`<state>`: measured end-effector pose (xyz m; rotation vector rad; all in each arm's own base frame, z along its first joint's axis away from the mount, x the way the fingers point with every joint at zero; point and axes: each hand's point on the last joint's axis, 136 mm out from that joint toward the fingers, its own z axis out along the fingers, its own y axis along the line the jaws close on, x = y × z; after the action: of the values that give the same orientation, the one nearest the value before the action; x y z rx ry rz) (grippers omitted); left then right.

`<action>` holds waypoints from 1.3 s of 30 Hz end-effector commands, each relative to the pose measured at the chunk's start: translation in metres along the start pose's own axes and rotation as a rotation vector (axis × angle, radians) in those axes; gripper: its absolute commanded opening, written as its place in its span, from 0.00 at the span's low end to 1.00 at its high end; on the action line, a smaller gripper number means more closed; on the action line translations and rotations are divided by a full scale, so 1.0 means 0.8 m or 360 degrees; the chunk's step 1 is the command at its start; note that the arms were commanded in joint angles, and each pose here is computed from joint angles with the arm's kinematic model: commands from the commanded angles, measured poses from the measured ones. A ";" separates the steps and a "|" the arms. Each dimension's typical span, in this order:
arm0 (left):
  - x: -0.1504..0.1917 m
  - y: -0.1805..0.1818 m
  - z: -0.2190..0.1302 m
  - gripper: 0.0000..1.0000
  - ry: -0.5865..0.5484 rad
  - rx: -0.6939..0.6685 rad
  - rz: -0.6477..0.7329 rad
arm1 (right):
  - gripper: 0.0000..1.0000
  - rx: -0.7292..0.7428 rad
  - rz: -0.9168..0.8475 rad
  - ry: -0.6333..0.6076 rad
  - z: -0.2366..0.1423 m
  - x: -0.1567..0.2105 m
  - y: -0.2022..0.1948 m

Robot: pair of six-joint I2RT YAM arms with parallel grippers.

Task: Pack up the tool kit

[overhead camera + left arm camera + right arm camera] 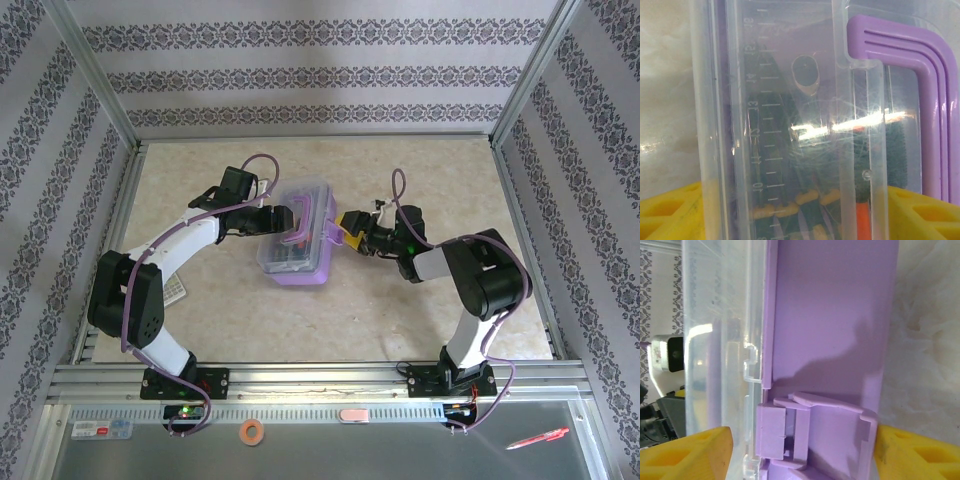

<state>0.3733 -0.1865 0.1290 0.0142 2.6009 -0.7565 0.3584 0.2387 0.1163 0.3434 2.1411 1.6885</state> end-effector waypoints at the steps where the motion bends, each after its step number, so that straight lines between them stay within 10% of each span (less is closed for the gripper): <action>1: 0.068 0.070 0.029 0.62 0.0276 -0.0299 -0.0196 | 0.72 -0.0208 -0.0192 0.0034 -0.007 0.005 0.062; 39: 0.067 0.065 0.029 0.61 0.0274 -0.0267 -0.0201 | 0.60 -0.0102 -0.0208 0.0110 0.021 0.014 0.060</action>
<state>0.3738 -0.1868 0.1295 0.0039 2.5995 -0.7599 0.3463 0.2666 0.1381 0.1949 2.1621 1.7210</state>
